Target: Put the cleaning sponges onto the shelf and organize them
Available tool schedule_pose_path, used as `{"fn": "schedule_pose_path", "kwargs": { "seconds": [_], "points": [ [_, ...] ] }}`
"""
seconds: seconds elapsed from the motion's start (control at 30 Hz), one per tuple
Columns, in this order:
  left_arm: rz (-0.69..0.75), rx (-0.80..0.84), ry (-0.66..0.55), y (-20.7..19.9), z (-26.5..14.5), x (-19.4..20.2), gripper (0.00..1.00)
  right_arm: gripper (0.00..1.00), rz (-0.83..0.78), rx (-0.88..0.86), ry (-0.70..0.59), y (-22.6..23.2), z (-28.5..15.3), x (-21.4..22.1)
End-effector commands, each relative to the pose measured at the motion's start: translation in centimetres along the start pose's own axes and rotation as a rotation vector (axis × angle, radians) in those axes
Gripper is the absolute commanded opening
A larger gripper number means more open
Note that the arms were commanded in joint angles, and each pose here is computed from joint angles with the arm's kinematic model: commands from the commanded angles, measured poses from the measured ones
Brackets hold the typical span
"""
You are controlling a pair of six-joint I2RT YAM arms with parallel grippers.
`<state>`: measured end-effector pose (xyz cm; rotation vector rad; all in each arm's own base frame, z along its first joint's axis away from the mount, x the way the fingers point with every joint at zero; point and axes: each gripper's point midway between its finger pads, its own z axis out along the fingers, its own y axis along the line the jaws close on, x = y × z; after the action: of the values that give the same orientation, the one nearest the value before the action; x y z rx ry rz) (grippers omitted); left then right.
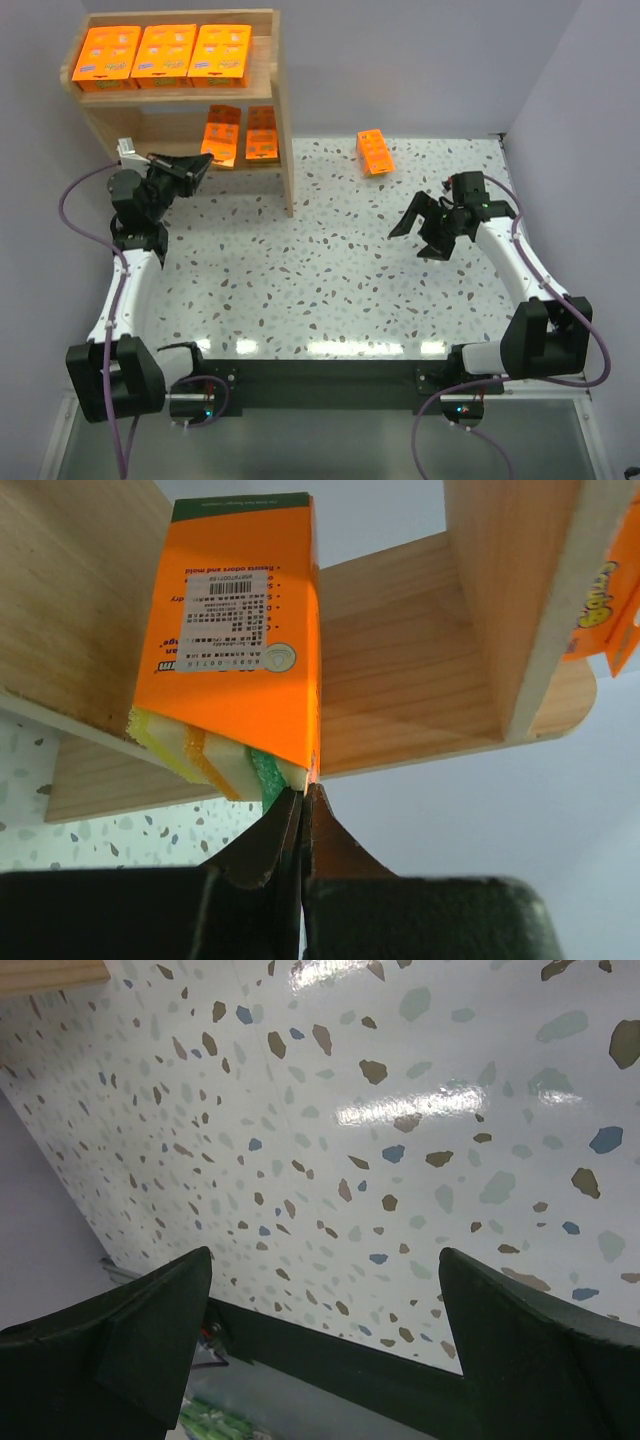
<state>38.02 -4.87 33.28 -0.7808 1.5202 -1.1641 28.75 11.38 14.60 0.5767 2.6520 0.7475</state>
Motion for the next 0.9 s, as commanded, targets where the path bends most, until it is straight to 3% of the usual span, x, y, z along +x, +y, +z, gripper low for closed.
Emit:
{"fn": "schedule_pose_path", "kwargs": {
  "seconds": [0.0, 0.43, 0.7, 0.83, 0.87],
  "points": [
    [0.001, 0.157, 0.02, -2.8, 1.5, -0.9, 0.0, 0.99, -0.035, -0.048, -0.021, 0.7, -0.7, -0.1],
    [-0.132, 0.124, 0.03, 0.4, 5.1, -1.5, 0.0, 0.99, -0.046, -0.095, -0.053, 1.7, -1.4, -0.4],
    [-0.143, 0.128, 0.073, 1.0, 6.7, 0.6, 0.01, 0.99, -0.097, -0.1, -0.072, 2.0, -0.7, -1.8],
    [-0.15, 0.15, 0.073, 0.7, 5.9, 1.0, 0.23, 0.99, -0.161, -0.159, -0.122, 3.7, -0.9, -3.6],
    [-0.14, 0.163, 0.068, 0.0, 5.3, 0.9, 0.37, 0.99, -0.171, -0.149, -0.144, 3.7, -0.9, -4.2]
  ]
}}
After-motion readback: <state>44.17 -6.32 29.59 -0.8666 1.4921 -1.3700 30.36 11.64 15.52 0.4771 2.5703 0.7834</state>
